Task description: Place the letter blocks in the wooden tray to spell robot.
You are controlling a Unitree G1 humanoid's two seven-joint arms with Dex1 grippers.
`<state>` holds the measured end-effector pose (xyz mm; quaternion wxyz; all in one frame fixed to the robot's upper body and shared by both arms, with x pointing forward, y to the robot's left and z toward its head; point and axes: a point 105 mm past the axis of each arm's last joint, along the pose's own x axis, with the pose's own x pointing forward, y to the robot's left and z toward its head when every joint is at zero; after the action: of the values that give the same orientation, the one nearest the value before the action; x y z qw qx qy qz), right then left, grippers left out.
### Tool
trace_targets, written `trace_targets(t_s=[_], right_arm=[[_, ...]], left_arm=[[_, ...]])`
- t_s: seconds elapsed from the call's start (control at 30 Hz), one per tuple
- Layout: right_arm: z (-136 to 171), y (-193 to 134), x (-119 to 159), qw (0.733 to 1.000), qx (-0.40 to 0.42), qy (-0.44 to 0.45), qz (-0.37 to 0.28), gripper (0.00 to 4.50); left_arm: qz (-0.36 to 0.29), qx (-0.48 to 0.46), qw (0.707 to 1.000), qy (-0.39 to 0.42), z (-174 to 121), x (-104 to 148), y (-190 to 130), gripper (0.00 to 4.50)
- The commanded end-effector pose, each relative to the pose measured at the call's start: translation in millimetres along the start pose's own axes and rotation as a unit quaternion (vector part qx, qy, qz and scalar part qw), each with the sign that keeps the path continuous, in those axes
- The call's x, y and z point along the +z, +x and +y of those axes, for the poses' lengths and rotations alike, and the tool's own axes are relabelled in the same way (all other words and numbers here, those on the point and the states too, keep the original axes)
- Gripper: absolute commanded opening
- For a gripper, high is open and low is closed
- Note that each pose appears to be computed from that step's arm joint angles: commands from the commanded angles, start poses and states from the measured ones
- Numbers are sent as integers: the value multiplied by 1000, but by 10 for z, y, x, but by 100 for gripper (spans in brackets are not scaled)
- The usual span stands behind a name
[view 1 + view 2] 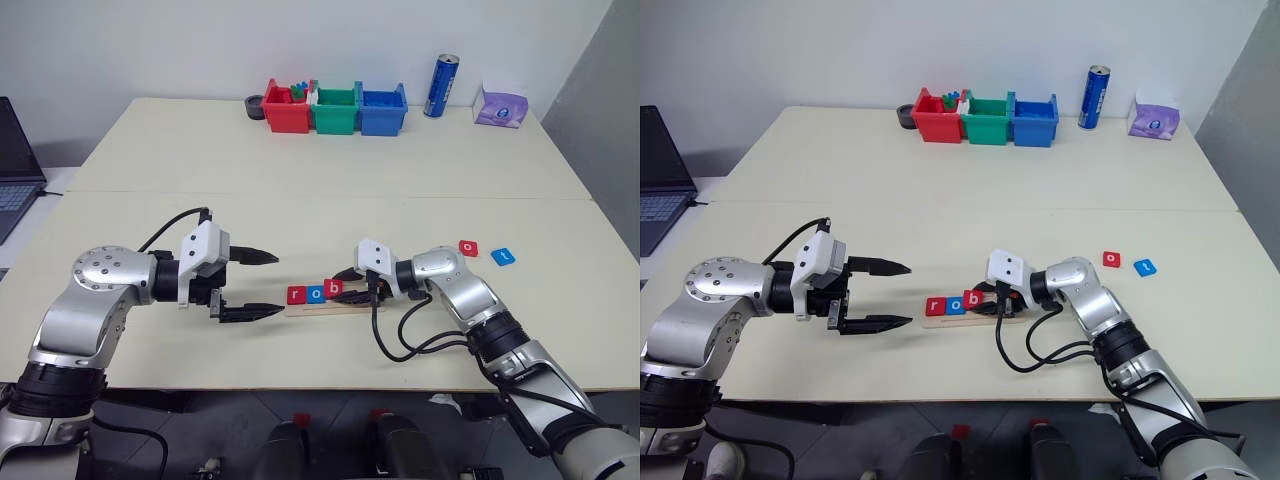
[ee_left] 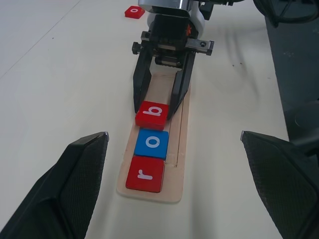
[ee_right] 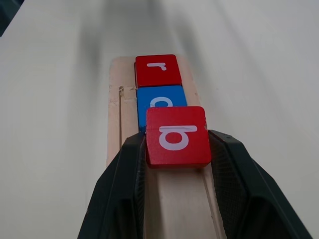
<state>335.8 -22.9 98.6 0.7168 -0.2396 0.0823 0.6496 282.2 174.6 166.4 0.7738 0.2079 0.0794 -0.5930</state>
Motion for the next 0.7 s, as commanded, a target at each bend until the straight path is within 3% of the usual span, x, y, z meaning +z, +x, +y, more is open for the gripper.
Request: trace_targets(t_s=[0.03, 0.7], right_arm=[[-42, -32, 118, 1000, 2, -21, -10, 146], [-41, -47, 63, 1000, 11, -28, 5, 146]], left_arm=[[-3, 5, 1000, 14, 12, 42, -11, 450], [-3, 8, 1000, 16, 21, 37, 3, 450]])
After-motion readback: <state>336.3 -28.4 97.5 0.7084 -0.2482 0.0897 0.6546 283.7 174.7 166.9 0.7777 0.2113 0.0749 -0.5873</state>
